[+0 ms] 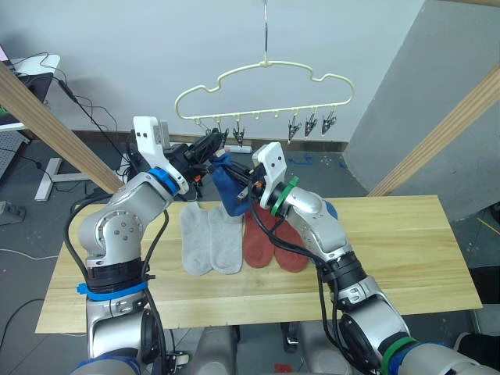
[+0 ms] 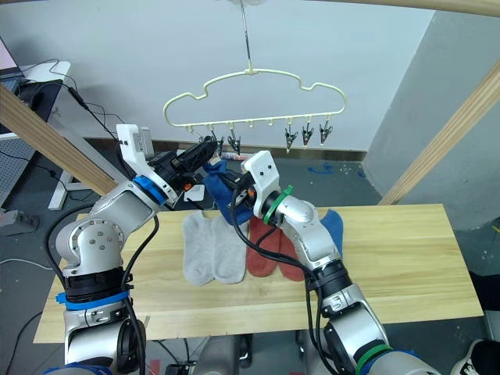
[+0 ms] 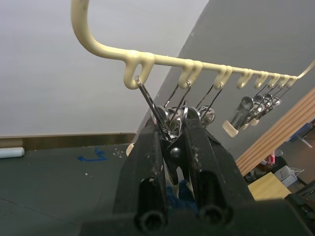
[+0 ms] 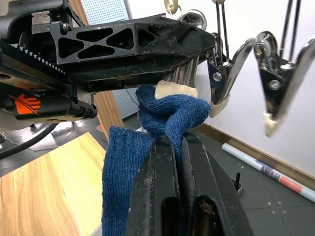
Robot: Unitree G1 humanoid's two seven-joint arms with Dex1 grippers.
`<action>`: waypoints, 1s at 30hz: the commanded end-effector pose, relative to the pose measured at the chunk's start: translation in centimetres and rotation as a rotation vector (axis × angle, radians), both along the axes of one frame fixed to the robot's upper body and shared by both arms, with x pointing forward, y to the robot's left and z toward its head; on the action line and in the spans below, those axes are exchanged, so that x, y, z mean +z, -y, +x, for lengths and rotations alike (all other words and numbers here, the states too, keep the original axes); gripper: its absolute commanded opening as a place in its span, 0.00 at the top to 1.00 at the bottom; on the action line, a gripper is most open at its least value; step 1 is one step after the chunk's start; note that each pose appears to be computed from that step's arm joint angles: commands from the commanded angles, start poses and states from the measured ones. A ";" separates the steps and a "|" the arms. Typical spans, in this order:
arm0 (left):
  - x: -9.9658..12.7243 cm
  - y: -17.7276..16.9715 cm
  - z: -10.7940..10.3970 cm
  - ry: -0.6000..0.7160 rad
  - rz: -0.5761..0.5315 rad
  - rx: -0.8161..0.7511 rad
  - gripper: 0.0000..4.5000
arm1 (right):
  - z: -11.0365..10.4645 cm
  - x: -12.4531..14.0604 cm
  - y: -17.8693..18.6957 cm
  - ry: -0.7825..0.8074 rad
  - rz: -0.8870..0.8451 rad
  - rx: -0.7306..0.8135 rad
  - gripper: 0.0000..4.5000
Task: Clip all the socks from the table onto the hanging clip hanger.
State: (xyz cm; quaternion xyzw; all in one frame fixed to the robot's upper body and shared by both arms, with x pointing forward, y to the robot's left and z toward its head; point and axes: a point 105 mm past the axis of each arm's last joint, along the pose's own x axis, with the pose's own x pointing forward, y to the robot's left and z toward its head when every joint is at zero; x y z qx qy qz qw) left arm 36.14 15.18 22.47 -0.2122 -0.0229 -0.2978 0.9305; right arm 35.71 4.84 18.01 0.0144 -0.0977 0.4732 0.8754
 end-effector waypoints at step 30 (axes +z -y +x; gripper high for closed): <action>-1.2 -1.1 -3.0 0.036 0.167 0.004 0.41 | -0.5 1.0 -0.9 0.085 -0.010 0.019 1.00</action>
